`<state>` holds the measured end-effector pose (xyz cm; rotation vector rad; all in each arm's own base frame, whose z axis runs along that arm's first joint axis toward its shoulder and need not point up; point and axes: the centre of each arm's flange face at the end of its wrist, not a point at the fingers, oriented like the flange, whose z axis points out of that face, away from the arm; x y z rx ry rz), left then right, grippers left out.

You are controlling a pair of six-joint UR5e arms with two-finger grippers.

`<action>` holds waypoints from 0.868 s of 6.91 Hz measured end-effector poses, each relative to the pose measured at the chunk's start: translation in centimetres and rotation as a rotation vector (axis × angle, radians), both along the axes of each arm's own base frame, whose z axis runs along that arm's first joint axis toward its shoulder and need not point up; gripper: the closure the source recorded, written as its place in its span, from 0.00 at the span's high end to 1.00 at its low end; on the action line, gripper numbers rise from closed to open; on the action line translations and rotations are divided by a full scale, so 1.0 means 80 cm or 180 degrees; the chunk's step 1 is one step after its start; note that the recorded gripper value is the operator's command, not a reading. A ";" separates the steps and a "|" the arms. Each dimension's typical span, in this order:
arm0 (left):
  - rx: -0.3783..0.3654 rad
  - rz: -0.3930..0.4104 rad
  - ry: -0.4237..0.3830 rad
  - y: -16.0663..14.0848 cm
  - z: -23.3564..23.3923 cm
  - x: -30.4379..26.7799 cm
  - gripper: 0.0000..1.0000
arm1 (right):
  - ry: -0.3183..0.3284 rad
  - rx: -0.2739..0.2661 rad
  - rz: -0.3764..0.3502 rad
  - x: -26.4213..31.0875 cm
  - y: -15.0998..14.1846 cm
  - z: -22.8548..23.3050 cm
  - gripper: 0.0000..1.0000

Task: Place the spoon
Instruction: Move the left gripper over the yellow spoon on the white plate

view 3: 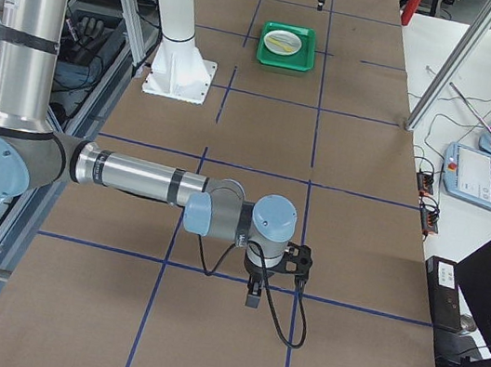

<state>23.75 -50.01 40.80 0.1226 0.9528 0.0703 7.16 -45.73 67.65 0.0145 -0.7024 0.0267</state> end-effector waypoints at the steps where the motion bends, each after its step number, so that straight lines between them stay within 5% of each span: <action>1: -0.0102 0.0015 -0.0023 0.024 -0.008 0.043 0.89 | 0.0000 0.0002 0.0000 0.000 0.000 0.000 1.00; 6: -0.0245 0.0262 -0.0247 0.105 0.005 0.169 0.82 | 0.0002 -0.0002 0.0000 0.000 0.000 0.000 1.00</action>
